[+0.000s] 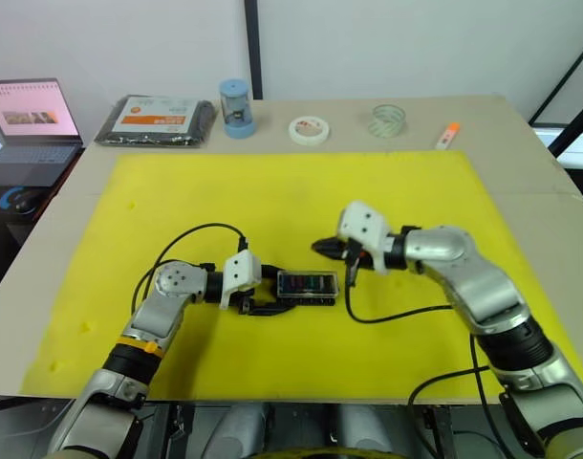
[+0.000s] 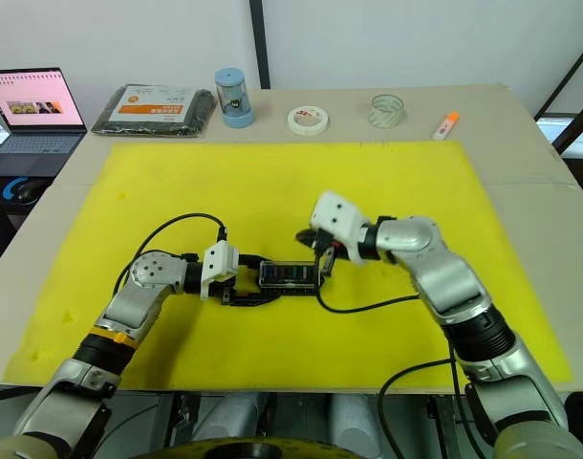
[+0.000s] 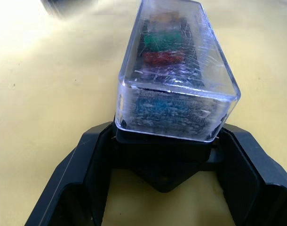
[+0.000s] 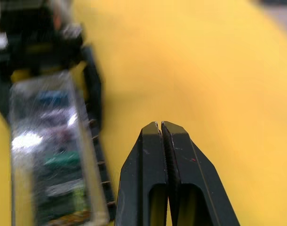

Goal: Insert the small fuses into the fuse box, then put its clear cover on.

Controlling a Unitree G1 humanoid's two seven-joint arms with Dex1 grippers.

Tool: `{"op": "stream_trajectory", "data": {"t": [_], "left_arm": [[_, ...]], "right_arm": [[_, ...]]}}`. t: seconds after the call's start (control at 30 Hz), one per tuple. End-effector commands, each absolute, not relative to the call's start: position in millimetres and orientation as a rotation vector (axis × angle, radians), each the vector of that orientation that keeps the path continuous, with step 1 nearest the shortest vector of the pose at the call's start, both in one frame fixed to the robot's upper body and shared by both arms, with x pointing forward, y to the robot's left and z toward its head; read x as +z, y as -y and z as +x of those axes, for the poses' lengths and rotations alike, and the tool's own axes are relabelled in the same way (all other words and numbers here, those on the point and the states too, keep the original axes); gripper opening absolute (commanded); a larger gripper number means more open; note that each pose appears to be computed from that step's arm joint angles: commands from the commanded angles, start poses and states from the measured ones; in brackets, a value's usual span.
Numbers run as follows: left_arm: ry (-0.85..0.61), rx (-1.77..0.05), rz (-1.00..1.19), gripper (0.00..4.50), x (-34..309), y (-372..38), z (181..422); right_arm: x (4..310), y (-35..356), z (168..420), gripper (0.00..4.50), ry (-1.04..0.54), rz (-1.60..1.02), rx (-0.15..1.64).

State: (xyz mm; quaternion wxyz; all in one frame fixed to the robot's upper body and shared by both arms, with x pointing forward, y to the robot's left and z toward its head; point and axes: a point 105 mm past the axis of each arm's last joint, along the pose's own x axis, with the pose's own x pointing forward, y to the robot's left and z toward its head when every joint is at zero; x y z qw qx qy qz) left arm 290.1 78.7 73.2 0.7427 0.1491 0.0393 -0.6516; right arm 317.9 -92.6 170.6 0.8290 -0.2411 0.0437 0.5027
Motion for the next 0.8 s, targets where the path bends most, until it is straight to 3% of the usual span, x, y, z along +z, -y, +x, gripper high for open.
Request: {"op": "stream_trajectory", "data": {"t": [0.03,0.17,0.27,0.67,0.8], "left_arm": [[-0.087,-1.392,0.268,2.75,82.4,-77.7,296.5],[-0.066,-1.345,0.268,2.75,89.5,-77.5,307.5],[-0.063,-1.345,0.276,2.75,90.7,-77.7,310.4],[0.008,-1.459,0.446,2.75,85.7,-66.7,313.5],[0.019,-1.477,0.481,2.75,84.8,-70.6,316.1]], "right_arm": [[203.9,106.0,312.0,0.05,0.016,-0.512,1.067],[215.3,131.9,309.9,0.05,0.041,-0.553,1.022],[216.1,144.6,307.5,0.56,0.022,-0.536,1.006],[202.7,155.6,270.7,4.48,-0.042,-0.461,1.124],[201.4,155.9,267.8,4.48,-0.048,-0.459,1.127]]}}
